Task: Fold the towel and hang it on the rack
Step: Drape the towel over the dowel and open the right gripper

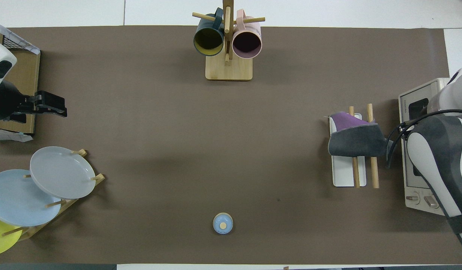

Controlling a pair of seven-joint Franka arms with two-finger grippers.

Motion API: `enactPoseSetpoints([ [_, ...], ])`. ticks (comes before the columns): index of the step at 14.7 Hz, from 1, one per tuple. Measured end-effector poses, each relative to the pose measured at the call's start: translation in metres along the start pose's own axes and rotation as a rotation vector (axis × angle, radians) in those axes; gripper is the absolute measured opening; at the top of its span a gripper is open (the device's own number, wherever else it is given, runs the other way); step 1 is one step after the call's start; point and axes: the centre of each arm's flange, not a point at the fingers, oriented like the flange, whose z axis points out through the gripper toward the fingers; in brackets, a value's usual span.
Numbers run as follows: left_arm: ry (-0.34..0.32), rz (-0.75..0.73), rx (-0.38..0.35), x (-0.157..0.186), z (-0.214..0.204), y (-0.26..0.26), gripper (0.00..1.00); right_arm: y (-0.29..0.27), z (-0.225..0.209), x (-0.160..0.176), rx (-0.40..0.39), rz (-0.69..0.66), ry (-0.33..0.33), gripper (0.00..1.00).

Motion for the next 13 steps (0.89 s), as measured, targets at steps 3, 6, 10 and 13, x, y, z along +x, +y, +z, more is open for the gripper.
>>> enactPoseSetpoints([
  [3, 0.002, 0.005, 0.001, -0.004, -0.003, -0.007, 1.0, 0.0, -0.002, 0.0, -0.002, -0.018, 0.009, 0.59],
  [6, 0.0, 0.018, 0.002, -0.004, -0.002, -0.006, 1.0, 0.004, -0.021, 0.002, -0.009, -0.011, 0.052, 0.92],
  [10, -0.001, 0.044, 0.003, -0.007, -0.001, 0.007, 1.0, 0.0, -0.069, 0.003, 0.071, 0.011, 0.106, 1.0],
  [13, -0.001, 0.051, 0.003, -0.007, -0.001, 0.011, 1.0, -0.001, -0.099, -0.002, 0.107, 0.029, 0.104, 1.0],
])
